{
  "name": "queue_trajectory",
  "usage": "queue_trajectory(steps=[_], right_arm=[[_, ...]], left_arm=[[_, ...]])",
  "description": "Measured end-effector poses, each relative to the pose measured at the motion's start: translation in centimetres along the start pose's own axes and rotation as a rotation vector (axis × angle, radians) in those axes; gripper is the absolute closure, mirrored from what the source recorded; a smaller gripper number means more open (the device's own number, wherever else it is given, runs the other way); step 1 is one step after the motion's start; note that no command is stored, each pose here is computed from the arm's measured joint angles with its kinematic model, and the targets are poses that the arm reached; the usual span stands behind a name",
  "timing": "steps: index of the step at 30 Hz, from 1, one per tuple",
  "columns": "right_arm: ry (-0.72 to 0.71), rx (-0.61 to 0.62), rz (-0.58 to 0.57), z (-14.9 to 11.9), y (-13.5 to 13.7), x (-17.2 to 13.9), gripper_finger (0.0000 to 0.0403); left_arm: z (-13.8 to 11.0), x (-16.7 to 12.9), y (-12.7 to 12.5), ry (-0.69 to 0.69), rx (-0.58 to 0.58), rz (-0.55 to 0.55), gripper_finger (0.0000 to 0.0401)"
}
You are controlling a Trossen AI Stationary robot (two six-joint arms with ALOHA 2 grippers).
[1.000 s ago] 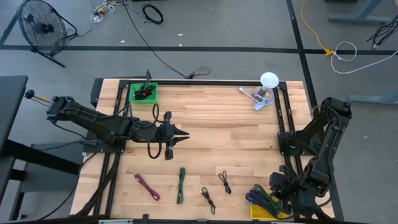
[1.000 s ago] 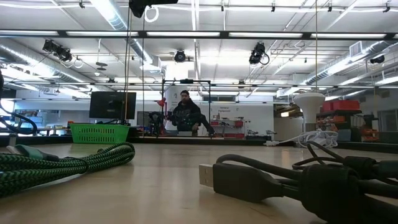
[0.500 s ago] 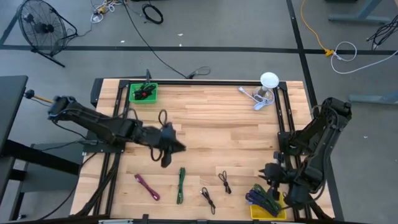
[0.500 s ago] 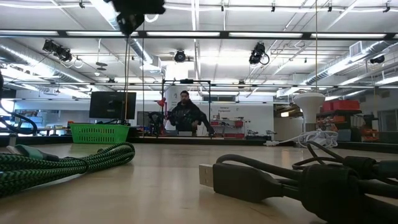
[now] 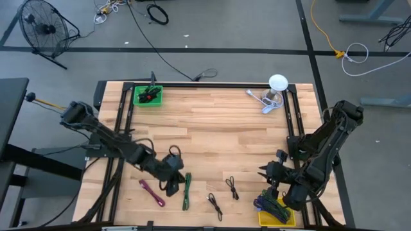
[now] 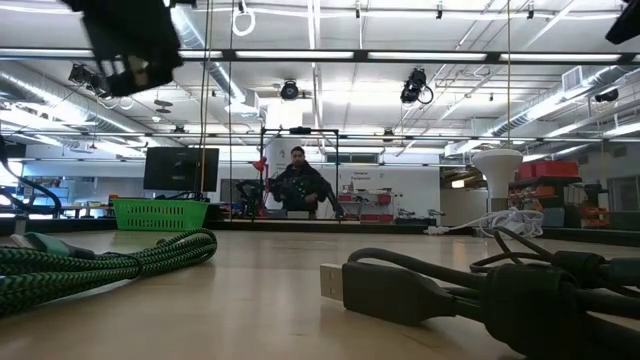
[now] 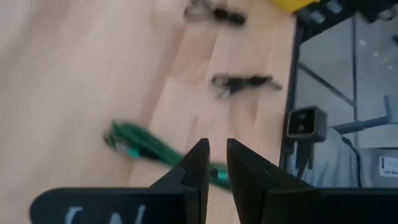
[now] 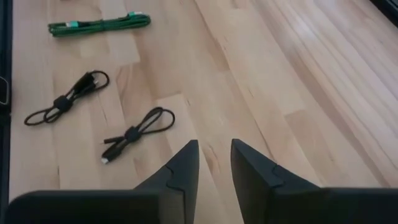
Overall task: Pick & Place USB Port
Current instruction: Put the green charger cable into the yellow bin
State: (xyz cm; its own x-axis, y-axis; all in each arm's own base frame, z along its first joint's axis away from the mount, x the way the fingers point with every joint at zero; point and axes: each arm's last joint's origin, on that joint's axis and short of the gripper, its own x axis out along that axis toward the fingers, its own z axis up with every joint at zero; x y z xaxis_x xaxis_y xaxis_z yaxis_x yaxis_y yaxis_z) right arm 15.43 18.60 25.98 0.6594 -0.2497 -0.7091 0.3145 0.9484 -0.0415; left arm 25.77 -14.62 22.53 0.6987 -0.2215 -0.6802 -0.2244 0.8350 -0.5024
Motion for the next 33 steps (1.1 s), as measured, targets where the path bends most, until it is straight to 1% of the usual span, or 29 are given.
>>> queue_trajectory(steps=[7, 11, 14, 16, 21, 26, 30, 33], right_arm=[[-0.049, -0.014, 0.024, 0.6, 0.4, 0.2, 0.0309], [-0.081, -0.028, 0.035, 0.8, 0.7, 0.2, 0.0309], [-0.085, -0.036, 0.042, 0.8, 0.8, 0.2, 0.0309], [-0.087, -0.035, 0.045, 0.9, 0.8, 0.2, 0.0309], [-0.088, -0.032, 0.048, 0.9, 0.8, 0.2, 0.0309], [-0.089, -0.030, 0.050, 0.9, 0.9, 0.2, 0.0309], [-0.090, -0.028, 0.052, 0.9, 0.9, 0.2, 0.0309], [-0.090, -0.028, 0.052, 0.9, 0.9, 0.2, 0.0309]], left_arm=[[-2.7, 3.6, 0.4, 0.162, -0.116, 0.060, 0.0343], [-3.4, 4.8, 0.8, 0.205, -0.133, 0.089, 0.0343], [-3.6, 5.5, 0.9, 0.208, -0.140, 0.089, 0.0343], [-3.5, 5.8, 0.8, 0.200, -0.144, 0.068, 0.0337], [-3.5, 5.8, 0.8, 0.184, -0.167, 0.080, 0.0300], [-3.5, 6.0, 0.9, 0.141, -0.191, 0.109, 0.0263], [-3.9, 6.7, 1.4, 0.137, -0.253, 0.153, 0.0243], [-4.4, 7.7, 1.9, 0.126, -0.318, 0.200, 0.0235]])
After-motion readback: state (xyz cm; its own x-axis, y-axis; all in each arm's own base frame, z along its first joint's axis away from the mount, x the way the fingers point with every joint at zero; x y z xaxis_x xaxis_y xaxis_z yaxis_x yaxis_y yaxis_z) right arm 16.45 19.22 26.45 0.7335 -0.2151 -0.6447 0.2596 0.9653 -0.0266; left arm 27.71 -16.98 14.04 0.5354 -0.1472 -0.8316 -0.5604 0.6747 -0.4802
